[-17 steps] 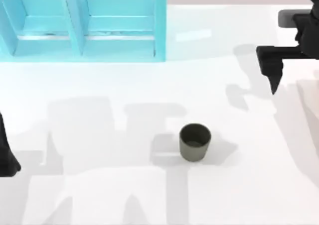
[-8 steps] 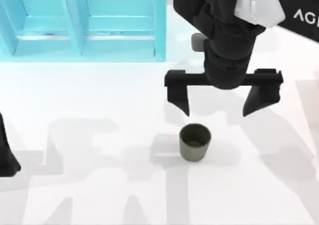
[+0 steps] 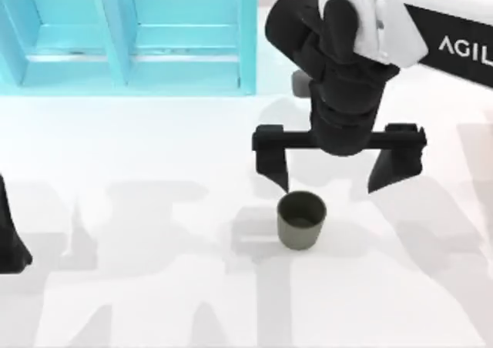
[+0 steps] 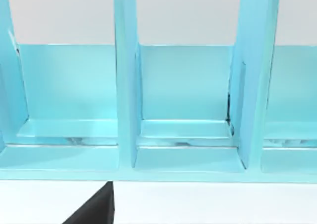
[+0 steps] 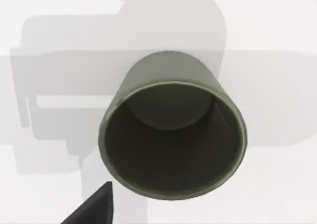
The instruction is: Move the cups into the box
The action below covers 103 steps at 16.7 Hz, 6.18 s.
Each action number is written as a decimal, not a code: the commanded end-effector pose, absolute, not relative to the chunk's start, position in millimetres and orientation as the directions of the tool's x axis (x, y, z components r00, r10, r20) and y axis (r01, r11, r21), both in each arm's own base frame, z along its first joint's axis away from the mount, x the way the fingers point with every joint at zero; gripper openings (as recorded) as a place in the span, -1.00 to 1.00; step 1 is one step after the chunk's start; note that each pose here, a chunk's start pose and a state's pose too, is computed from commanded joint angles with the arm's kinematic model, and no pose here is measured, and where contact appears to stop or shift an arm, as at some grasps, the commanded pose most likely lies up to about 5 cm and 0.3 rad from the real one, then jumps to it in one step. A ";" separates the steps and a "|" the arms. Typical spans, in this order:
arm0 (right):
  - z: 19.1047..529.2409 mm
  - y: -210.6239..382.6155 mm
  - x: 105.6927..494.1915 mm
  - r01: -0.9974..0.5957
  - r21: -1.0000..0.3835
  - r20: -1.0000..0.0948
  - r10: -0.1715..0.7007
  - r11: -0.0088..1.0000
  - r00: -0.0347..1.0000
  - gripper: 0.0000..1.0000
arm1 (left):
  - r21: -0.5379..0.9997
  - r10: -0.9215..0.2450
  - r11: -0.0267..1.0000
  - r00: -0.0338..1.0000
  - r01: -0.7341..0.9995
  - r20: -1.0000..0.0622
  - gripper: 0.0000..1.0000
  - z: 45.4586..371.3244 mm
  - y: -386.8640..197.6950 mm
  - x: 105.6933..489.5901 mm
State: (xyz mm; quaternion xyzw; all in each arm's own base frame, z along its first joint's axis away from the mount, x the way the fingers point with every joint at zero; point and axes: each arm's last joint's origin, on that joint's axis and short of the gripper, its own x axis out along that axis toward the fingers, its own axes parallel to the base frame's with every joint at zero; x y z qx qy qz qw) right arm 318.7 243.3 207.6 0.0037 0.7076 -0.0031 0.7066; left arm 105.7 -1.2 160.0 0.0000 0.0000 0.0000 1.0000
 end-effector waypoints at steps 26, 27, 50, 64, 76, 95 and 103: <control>139.2 242.8 316.3 0.010 0.002 -1.000 0.002 1.000 0.000 -1.00 | 0.000 0.000 1.000 1.000 0.000 0.000 1.00 160.0 -1.2 105.7; 139.2 242.8 316.3 0.010 0.002 -1.000 0.002 1.000 0.000 -1.00 | 0.000 0.000 1.000 1.000 0.000 0.000 1.00 160.0 -1.2 105.7; 241.0 124.3 326.9 0.012 -0.005 -1.000 -0.005 1.000 -0.002 -1.00 | 0.000 0.000 1.000 1.000 0.000 0.000 1.00 160.0 -1.2 105.7; 280.9 -162.0 320.6 0.010 -0.050 -0.999 -0.051 0.999 0.017 -1.00 | 0.000 0.000 1.000 1.000 0.000 0.000 1.00 160.0 -1.2 105.7; 245.3 -169.9 316.1 0.016 -0.049 -0.999 -0.049 0.999 0.017 -1.00 | 0.000 0.000 1.000 1.000 0.000 0.000 1.00 160.0 -1.2 105.7; 217.6 -165.9 315.2 0.010 -0.049 -0.999 -0.049 0.999 0.016 0.66 | 0.000 0.000 1.000 1.000 0.000 0.000 1.00 160.0 -1.2 105.7; 217.6 -165.9 315.2 0.010 -0.049 -0.999 -0.049 0.999 0.016 1.00 | 0.000 0.000 1.000 1.000 0.000 0.000 1.00 160.0 -1.2 105.7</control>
